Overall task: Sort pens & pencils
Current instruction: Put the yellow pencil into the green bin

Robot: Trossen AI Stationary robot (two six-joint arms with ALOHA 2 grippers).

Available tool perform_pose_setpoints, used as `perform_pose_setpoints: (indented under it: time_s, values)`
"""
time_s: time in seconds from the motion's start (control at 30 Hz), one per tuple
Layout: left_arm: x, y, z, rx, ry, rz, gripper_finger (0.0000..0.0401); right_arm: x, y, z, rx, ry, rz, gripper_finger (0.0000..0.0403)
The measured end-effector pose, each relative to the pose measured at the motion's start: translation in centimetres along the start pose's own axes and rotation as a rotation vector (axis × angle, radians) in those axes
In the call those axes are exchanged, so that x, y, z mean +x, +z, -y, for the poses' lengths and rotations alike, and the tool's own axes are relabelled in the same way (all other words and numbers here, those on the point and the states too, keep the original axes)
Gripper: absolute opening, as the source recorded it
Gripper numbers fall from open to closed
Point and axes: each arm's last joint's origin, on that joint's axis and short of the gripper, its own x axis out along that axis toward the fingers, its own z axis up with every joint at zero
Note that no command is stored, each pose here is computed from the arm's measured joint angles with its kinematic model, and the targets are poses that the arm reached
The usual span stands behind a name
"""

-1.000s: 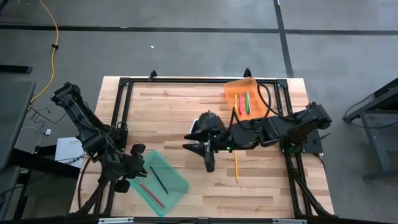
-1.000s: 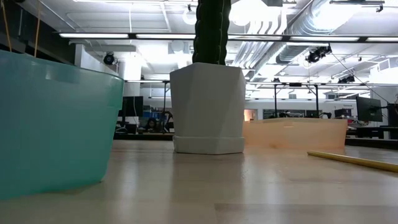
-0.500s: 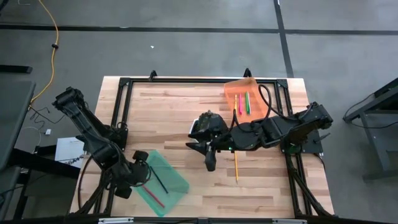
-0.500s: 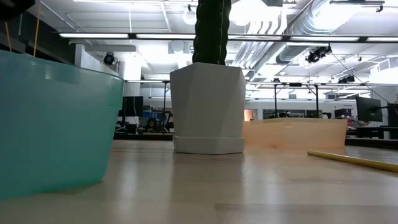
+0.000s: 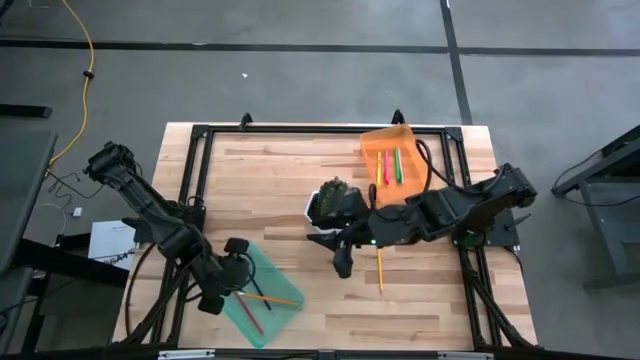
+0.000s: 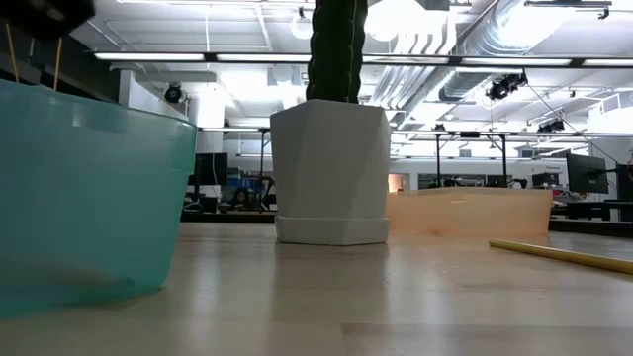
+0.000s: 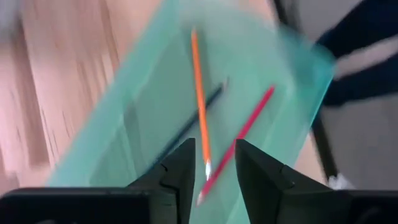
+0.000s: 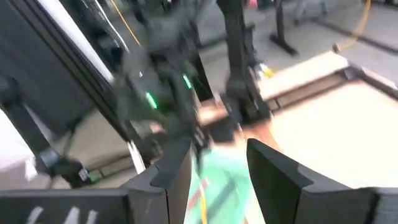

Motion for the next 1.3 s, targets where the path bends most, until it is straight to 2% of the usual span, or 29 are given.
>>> perform_pose_setpoints:
  time_s: [0.17, 0.43, 0.57, 0.73, 0.83, 0.97, 1.13, 1.2, 1.3]
  values:
    - [-3.0, 2.6, 0.6, 0.039, 0.062, 0.197, 0.0108, -1.3, -2.0, 0.5, 0.017, -0.101, -0.175, 0.0147]
    - [-10.9, 5.4, 0.2, 0.047, 0.215, 0.536, 0.0108, -3.8, -5.6, -0.5, 0.063, -0.200, -0.392, 0.0147]
    - [-13.9, 5.2, -0.5, 0.030, 0.251, 0.635, 0.0108, -4.4, -8.7, -0.9, 0.089, -0.279, -0.462, 0.0147]
    - [-15.9, 4.1, -1.5, 0.020, 0.255, 0.669, 0.0108, -4.3, -14.1, -0.7, 0.153, -0.379, -0.525, 0.0147]
    - [-16.5, 3.2, -2.0, 0.022, 0.260, 0.647, 0.0108, -4.4, -17.0, -0.4, 0.233, -0.397, -0.526, 0.0147]
    - [-17.5, 1.8, -2.8, 0.008, 0.242, 0.627, 0.0108, -5.5, -20.5, 0.4, 0.414, -0.393, -0.506, 0.0147]
    - [-18.8, 0.3, -3.8, 0.001, 0.213, 0.623, 0.0108, -7.8, -24.8, 2.0, 0.734, -0.397, -0.465, 0.0146]
    - [-19.2, -0.4, -4.2, -0.002, 0.217, 0.610, 0.0108, -8.0, -25.8, 2.0, 0.842, -0.360, -0.468, 0.0143]
    - [-19.4, -1.3, -4.7, 0.003, 0.232, 0.573, 0.0108, -7.4, -25.7, 2.0, 0.920, -0.334, -0.471, 0.0133]
